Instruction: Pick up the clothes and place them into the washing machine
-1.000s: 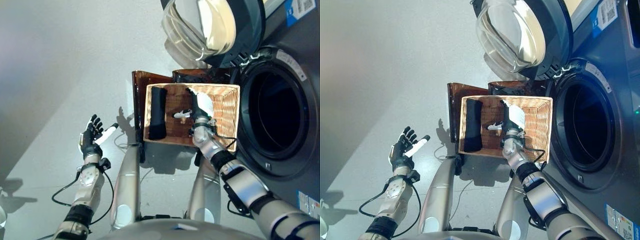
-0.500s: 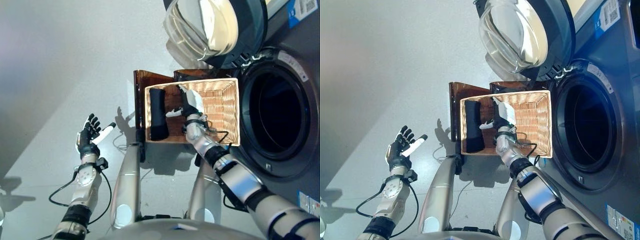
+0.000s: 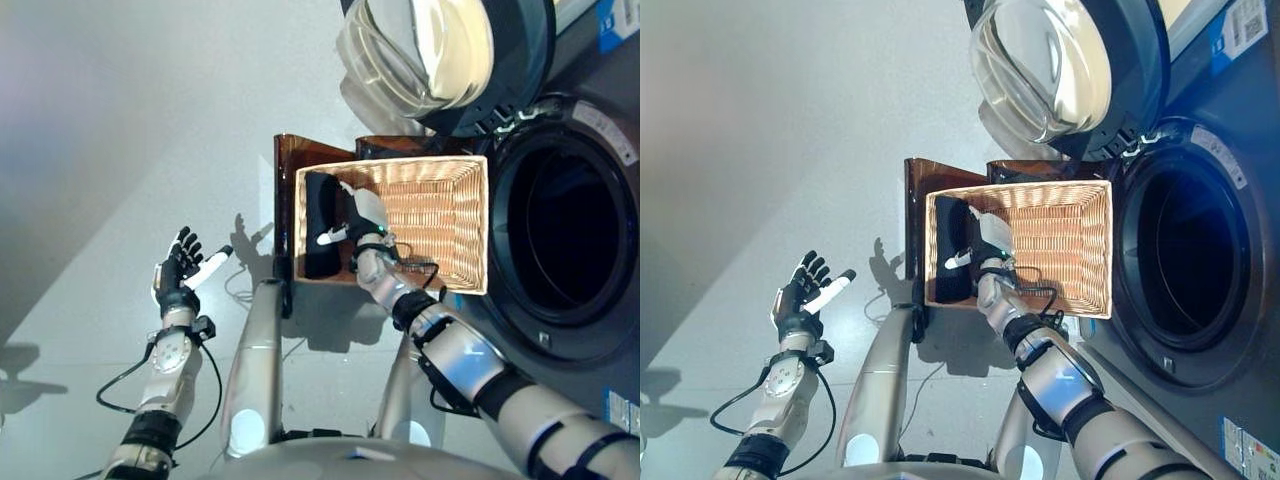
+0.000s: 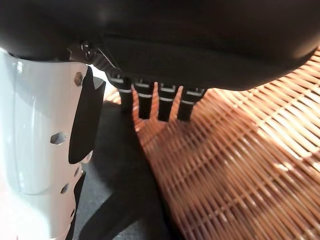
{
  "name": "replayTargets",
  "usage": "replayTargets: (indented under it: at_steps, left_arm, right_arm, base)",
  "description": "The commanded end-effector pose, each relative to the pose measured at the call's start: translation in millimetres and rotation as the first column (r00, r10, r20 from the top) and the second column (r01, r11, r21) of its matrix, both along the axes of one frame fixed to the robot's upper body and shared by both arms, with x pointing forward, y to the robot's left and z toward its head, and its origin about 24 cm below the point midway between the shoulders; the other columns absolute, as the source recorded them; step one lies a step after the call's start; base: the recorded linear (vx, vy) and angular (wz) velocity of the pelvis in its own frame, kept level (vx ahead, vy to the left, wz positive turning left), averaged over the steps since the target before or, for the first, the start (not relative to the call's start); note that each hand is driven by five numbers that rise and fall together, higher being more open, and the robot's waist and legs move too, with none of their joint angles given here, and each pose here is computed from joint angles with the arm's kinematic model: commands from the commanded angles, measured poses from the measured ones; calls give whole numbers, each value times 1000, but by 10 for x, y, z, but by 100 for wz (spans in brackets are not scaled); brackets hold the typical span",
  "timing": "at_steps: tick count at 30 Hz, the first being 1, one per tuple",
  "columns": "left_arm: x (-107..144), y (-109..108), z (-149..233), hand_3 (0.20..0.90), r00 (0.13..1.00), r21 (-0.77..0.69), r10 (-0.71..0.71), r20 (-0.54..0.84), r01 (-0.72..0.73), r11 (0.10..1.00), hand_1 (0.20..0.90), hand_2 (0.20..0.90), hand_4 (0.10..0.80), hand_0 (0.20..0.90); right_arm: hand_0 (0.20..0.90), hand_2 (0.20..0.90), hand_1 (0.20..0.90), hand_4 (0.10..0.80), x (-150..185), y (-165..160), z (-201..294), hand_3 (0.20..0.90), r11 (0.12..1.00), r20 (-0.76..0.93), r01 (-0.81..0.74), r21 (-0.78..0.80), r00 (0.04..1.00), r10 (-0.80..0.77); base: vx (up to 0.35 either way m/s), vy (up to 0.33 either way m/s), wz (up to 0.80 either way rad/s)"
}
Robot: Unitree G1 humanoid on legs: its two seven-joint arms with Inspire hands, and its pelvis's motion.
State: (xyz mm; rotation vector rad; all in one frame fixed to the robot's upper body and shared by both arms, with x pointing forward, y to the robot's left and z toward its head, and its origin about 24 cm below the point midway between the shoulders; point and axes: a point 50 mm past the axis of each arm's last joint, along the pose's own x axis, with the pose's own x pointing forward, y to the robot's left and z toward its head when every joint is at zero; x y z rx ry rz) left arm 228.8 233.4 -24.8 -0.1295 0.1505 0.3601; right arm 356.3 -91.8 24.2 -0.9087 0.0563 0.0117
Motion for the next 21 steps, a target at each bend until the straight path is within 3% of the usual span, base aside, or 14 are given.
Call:
replayTargets:
  at_steps: [1,15,21]
  left_arm:
    - [-70,229,238,900,994,88,15,106,-24,996,900,900,800,900]
    - [-76,196,228,900,995,84,-6,95,-2,996,900,900,800,900]
    - [-99,218,217,900,997,80,-16,77,9,997,900,900,800,900]
  right_arm:
    - [900,900,900,800,56,243,185,900,995,69,-79,65,995,74]
    - [900,900,900,800,11,260,27,900,991,-55,-26,129,998,34]
    - [900,900,900,800,-16,362,4,900,950,-127,-13,313,990,55]
  base:
    - [0,0,0]
    - [0,0,0]
    - [0,0,0]
